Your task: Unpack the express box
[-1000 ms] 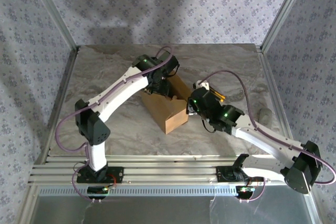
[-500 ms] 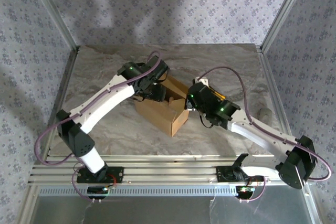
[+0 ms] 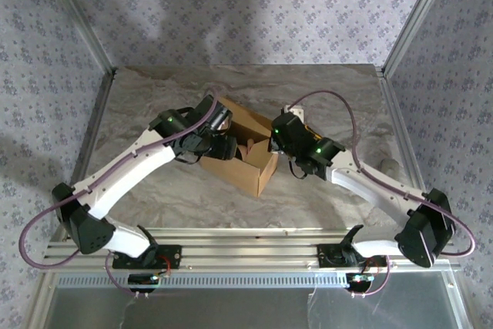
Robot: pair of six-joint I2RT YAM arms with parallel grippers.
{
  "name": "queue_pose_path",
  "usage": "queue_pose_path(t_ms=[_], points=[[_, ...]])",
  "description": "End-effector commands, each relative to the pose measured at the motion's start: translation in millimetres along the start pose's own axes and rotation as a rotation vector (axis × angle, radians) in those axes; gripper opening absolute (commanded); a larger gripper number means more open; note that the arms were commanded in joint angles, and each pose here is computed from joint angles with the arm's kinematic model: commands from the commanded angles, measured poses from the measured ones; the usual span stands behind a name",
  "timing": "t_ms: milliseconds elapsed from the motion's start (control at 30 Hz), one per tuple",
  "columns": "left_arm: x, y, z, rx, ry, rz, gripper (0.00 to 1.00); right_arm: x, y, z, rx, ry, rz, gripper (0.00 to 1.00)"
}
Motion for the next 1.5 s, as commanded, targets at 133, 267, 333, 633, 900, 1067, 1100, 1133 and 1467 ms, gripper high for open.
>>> queue_pose_path(t_ms=[133, 267, 333, 633, 900, 1067, 1100, 1133, 1467], points=[[-20.7, -2.9, 40.0, -0.057, 0.141, 0.029, 0.70, -14.9, -0.6, -9.8, -0.067, -0.002, 0.062, 0.00], [-23.3, -1.2, 49.4, -0.057, 0.149, 0.032, 0.70, -20.5, 0.2, -10.4, -0.071, 0.005, 0.076, 0.00], [-22.2, -0.2, 51.2, -0.054, 0.142, 0.032, 0.70, -21.9, 0.7, -11.8, -0.070, 0.003, 0.080, 0.00], [4.1, -0.4, 14.4, -0.021, -0.039, -0.032, 0.71, -15.3, 9.6, -17.6, -0.018, 0.025, 0.015, 0.04], [-6.3, -6.2, -15.8, -0.012, -0.081, -0.116, 0.68, 11.7, 2.5, 6.3, -0.085, 0.019, -0.024, 0.02], [-9.3, -4.4, -33.2, 0.011, -0.107, -0.133, 0.66, 34.4, 0.1, 30.4, -0.149, -0.015, -0.030, 0.03], [-9.9, -4.3, -36.3, 0.013, -0.113, -0.132, 0.66, 37.4, 0.3, 36.0, -0.160, -0.017, -0.035, 0.05], [-9.9, -4.1, -39.0, 0.011, -0.120, -0.133, 0.66, 39.5, 0.8, 40.6, -0.166, -0.015, -0.042, 0.07], [0.1, -1.3, -47.2, -0.021, -0.174, -0.150, 0.65, 54.6, 15.5, 31.6, -0.035, -0.032, -0.082, 0.60]])
Point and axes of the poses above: each hand's point on the last joint's axis, 136 mm out from that joint toward the fingers, its own x axis back along the fingers, its own y axis along the line the jaws close on, z = x × y, the point moved 7 cm from there along x, back along the fingers, and after that the axes turned 3 degrees about x, right-handed, at the moved point
